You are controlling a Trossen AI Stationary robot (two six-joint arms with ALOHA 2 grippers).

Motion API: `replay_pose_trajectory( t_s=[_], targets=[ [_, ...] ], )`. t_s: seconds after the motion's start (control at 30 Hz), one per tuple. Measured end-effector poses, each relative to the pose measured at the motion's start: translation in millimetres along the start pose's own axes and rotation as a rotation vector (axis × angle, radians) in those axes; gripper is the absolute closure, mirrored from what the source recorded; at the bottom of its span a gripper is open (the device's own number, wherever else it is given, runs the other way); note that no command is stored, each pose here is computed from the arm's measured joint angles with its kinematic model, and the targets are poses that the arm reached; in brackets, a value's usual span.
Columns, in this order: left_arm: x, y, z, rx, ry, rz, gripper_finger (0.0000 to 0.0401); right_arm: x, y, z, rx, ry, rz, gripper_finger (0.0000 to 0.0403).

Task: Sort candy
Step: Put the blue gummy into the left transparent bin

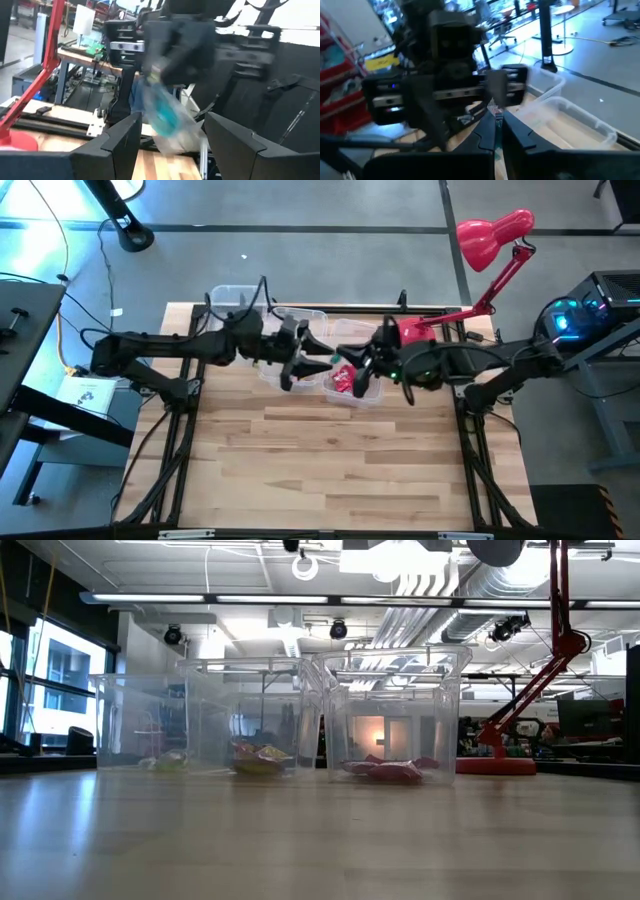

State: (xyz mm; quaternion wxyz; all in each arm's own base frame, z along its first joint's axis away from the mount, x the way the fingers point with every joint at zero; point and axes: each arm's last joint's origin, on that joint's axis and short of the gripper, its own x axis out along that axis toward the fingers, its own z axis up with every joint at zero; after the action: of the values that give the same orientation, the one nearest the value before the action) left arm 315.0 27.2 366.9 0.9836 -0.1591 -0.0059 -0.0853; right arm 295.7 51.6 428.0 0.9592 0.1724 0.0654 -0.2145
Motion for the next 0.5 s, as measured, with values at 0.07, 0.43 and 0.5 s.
replay_pose_trajectory(
  t_s=[0.07,0.43,0.5],
  targets=[
    [4.2,2.2,-3.7,-0.017,0.012,0.017,0.0190,6.1,2.8,-4.7,-0.021,0.015,0.014,0.0402],
    [14.1,7.3,-13.4,-0.052,0.060,-0.007,0.0194,17.0,6.6,-12.2,-0.069,0.028,0.016,0.0402],
    [14.4,7.7,-13.9,-0.053,0.061,-0.004,0.0212,17.1,6.5,-12.2,-0.073,0.028,0.016,0.0398]
  ],
)
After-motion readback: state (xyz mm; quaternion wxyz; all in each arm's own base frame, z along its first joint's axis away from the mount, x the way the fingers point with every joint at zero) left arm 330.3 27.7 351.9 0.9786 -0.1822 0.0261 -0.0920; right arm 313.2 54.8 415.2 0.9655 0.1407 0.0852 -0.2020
